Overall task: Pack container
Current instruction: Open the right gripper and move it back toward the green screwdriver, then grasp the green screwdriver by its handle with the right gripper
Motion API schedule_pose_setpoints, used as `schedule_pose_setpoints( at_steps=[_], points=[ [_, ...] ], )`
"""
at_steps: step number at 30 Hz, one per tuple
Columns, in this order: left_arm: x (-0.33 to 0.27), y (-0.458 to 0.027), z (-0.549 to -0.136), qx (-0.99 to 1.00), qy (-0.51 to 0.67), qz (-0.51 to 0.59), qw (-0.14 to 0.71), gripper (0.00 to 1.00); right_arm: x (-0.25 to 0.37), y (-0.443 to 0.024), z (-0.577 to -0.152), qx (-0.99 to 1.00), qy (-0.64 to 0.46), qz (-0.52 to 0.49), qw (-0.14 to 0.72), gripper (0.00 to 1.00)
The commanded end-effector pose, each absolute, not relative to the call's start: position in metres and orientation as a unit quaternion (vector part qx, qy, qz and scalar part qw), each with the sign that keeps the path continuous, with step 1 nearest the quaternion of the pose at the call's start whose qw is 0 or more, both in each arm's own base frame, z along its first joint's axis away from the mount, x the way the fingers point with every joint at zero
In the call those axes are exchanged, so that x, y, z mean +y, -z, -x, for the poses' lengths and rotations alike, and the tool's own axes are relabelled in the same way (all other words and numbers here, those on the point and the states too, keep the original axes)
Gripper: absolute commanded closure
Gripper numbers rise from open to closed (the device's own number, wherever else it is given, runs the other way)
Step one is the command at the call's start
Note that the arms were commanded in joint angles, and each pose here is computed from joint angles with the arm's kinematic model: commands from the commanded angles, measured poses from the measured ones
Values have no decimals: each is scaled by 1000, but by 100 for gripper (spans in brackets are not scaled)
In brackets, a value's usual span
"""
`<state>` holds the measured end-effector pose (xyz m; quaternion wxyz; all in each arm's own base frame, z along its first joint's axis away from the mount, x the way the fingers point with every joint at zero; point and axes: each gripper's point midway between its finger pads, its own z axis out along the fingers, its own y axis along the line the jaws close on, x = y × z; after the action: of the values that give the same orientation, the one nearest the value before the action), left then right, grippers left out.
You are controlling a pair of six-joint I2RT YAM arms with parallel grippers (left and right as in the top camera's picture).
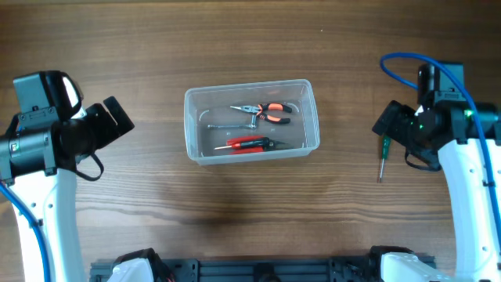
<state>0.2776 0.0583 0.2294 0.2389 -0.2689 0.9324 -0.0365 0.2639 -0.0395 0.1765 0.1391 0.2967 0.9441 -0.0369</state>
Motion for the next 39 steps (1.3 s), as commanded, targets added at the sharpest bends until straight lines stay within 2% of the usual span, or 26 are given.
schedule_pose_setpoints(
  at_steps=[1,10,17,28,39],
  points=[
    [58,-233,-280,931,42,270,244,0,-31,-142,-265,945,13,-305,118,0],
    [58,-233,-279,931,42,271,241,0,-31,-52,-269,944,14,-316,94,0],
    [55,-226,-266,937,41,274,212,0,-40,-17,-287,940,28,-330,85,0],
    [53,-223,-259,940,40,275,197,0,-67,-6,-307,926,31,-357,118,0],
    [53,-223,-259,939,41,279,196,0,-66,10,-318,964,16,-240,116,0]
  ],
)
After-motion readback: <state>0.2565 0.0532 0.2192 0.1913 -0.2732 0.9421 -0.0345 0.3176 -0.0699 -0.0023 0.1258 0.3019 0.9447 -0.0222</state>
